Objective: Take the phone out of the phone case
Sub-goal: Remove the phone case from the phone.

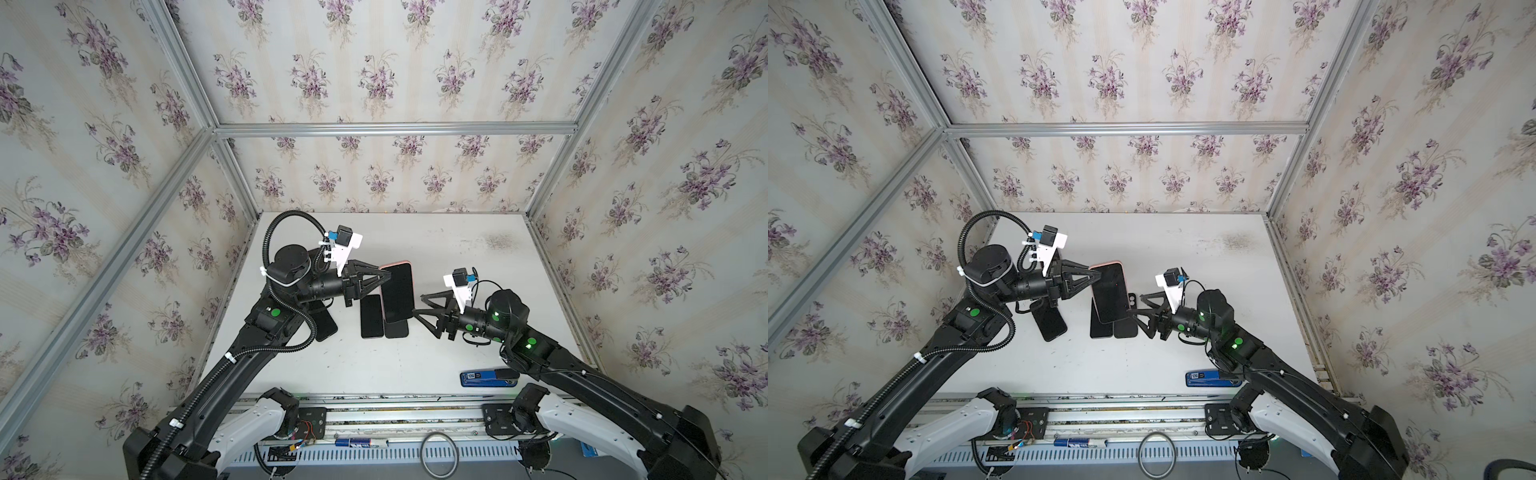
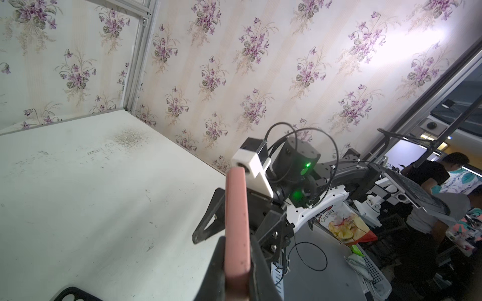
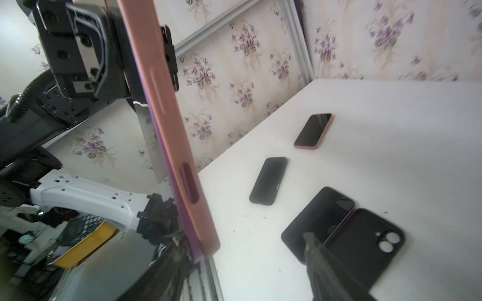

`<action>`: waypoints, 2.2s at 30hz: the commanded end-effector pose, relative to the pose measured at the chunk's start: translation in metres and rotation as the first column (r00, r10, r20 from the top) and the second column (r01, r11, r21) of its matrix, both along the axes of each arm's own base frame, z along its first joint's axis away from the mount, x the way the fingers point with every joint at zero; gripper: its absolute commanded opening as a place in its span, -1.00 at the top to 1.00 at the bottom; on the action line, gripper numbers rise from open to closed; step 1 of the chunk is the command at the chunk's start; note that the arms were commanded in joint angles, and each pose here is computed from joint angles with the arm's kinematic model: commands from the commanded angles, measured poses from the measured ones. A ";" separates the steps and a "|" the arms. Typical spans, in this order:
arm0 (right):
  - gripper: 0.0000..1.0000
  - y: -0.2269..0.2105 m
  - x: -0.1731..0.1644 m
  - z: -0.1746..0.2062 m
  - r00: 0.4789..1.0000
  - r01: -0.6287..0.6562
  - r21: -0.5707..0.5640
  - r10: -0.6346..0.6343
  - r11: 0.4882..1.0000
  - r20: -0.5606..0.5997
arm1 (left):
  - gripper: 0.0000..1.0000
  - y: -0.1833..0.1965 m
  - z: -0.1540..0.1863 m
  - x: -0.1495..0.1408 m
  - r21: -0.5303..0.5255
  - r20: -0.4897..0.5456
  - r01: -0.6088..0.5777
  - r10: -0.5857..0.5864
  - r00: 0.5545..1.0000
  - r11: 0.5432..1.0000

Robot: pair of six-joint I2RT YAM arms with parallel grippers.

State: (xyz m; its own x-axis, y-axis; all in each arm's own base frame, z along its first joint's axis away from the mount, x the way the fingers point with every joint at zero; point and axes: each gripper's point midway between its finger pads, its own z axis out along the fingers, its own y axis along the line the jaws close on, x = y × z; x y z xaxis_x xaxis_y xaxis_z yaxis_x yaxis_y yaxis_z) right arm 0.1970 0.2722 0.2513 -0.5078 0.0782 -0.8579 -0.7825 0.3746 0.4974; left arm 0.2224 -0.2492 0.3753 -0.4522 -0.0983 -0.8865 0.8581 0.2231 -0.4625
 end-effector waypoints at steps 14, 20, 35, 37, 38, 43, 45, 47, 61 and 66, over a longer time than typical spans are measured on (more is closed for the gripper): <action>-0.38 0.012 -0.010 -0.006 0.995 -0.093 0.120 0.098 0.988 -0.031 | 1.00 -0.003 0.017 0.000 -0.077 0.020 0.030 -0.028 0.999 0.997; -0.38 0.013 -0.007 -0.004 0.996 -0.086 0.130 0.090 0.988 -0.024 | 1.00 -0.004 0.015 0.000 -0.078 0.011 0.042 -0.042 0.999 0.996; -0.39 0.018 -0.003 0.001 0.995 -0.091 0.171 0.095 0.981 -0.012 | 1.00 -0.006 0.009 -0.001 -0.075 0.002 0.064 -0.064 0.998 0.995; -0.39 0.019 0.000 0.003 0.996 -0.087 0.174 0.090 0.981 -0.008 | 1.00 -0.006 0.009 -0.003 -0.075 0.003 0.072 -0.072 0.997 0.995; -0.40 0.020 0.001 0.005 0.996 -0.089 0.176 0.091 0.980 -0.003 | 1.00 -0.006 0.009 -0.004 -0.076 0.004 0.076 -0.076 0.997 0.994; -0.40 0.024 0.007 0.009 0.996 -0.094 0.183 0.095 0.979 0.006 | 1.00 -0.007 0.009 -0.008 -0.076 0.008 0.096 -0.096 0.995 0.992; -0.40 0.024 0.009 0.011 0.995 -0.095 0.195 0.095 0.976 0.010 | 1.00 -0.007 0.009 -0.008 -0.075 0.008 0.097 -0.097 0.995 0.992; -0.40 0.023 0.011 0.014 0.995 -0.096 0.211 0.096 0.973 0.011 | 1.00 -0.006 0.008 -0.009 -0.074 0.007 0.098 -0.098 0.995 0.992; -0.43 0.016 0.003 0.032 0.984 -0.176 0.299 0.168 0.938 0.054 | 1.00 -0.007 0.009 -0.005 -0.083 -0.016 0.093 -0.095 0.995 0.992; -0.45 0.014 -0.002 0.034 0.980 -0.198 0.315 0.189 0.928 0.060 | 1.00 -0.009 0.018 -0.001 -0.115 -0.065 0.093 -0.100 0.993 0.989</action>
State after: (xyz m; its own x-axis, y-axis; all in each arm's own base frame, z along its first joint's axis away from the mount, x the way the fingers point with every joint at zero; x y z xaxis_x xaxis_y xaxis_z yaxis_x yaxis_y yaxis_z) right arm 0.2019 0.2899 0.2485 -0.6033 0.1686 -0.7795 -0.7723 0.1202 0.6237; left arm 0.2264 -0.2557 0.3915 -0.4749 -0.1650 -0.8644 0.8588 0.1276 -0.4962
